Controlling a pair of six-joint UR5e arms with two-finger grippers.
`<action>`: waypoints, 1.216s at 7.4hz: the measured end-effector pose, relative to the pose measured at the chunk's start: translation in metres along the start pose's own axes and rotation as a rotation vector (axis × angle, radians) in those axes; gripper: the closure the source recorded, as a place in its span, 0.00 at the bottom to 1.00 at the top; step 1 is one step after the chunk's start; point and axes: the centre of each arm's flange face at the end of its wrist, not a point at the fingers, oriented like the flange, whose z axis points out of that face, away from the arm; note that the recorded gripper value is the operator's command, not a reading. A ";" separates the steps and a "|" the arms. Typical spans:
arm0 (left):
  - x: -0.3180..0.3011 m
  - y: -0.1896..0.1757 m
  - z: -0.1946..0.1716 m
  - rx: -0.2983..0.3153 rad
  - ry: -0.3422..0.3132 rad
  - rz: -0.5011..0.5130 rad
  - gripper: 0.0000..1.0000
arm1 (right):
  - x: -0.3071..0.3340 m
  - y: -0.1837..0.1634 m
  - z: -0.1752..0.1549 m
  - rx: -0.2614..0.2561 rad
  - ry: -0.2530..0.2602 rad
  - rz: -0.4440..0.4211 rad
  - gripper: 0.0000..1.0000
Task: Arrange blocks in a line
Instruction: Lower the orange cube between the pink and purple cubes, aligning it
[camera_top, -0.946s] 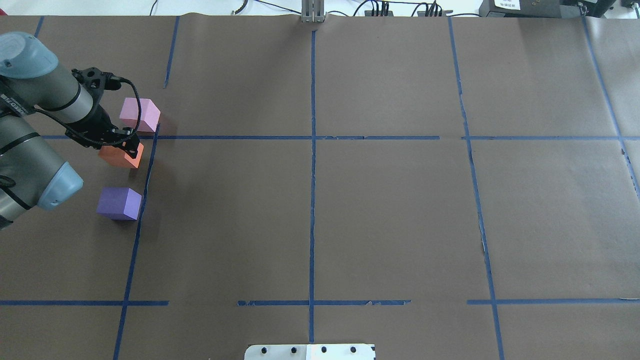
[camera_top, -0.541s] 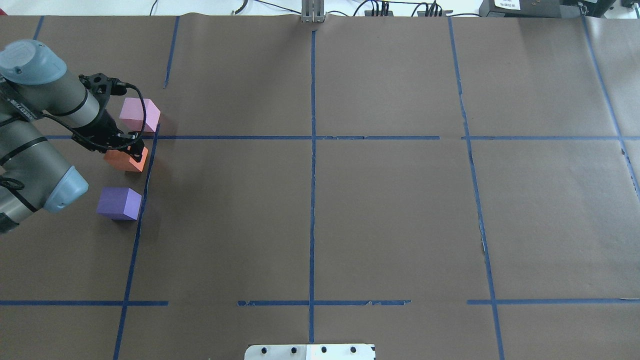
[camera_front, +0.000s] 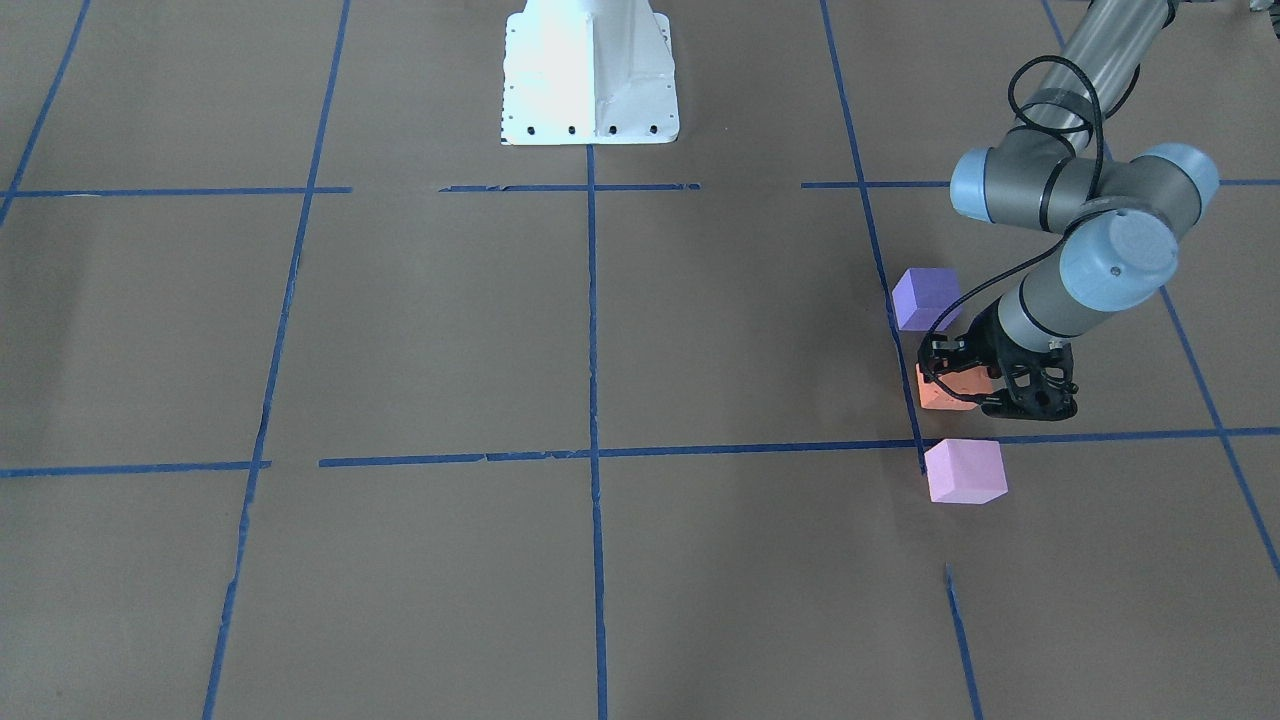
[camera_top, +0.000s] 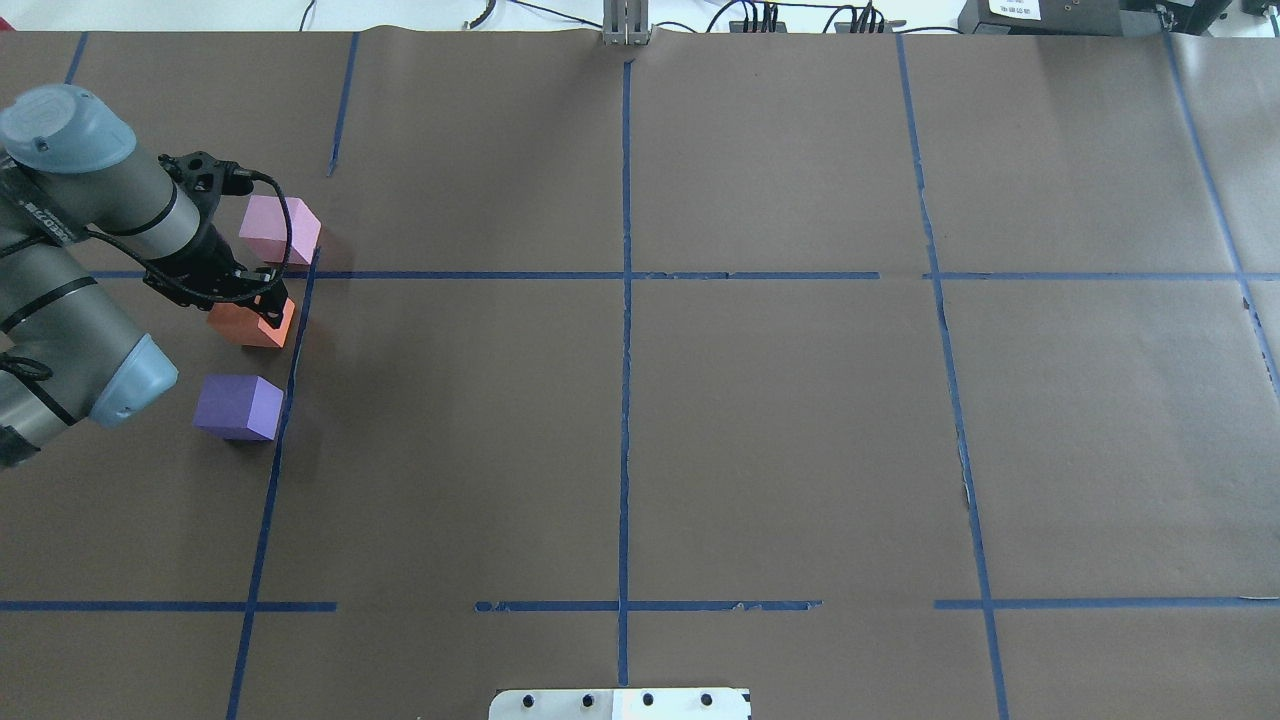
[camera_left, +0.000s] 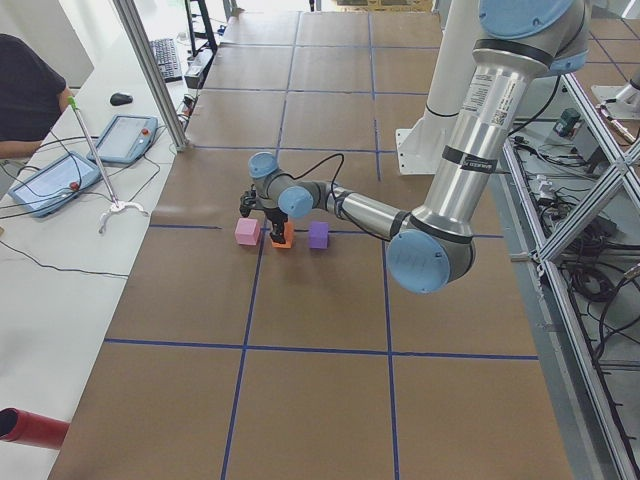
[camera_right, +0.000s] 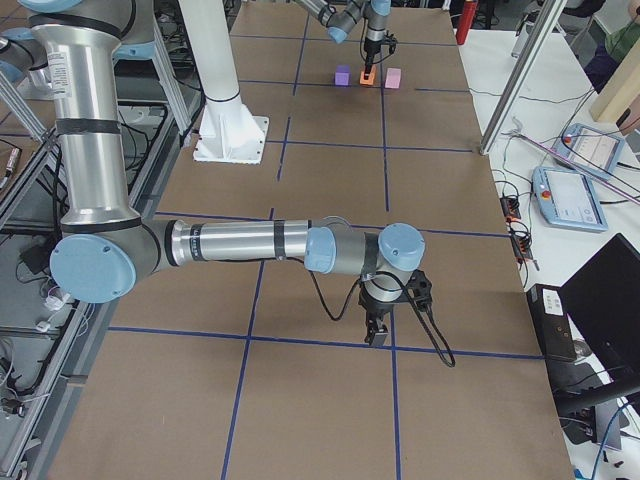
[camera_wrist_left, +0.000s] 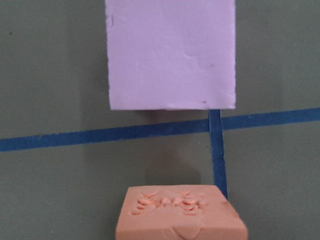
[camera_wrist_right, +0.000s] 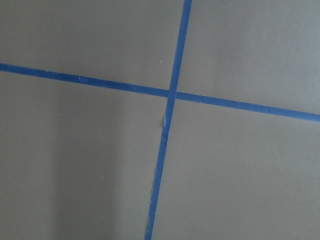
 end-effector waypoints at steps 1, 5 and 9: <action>0.000 0.000 0.001 -0.004 0.003 -0.001 0.44 | 0.000 0.000 0.000 0.000 0.000 0.000 0.00; -0.001 0.001 0.003 -0.008 0.009 0.001 0.12 | 0.000 0.000 0.000 0.000 0.000 0.000 0.00; -0.002 0.000 0.004 -0.007 0.010 0.002 0.00 | 0.000 0.000 0.000 0.000 0.000 0.000 0.00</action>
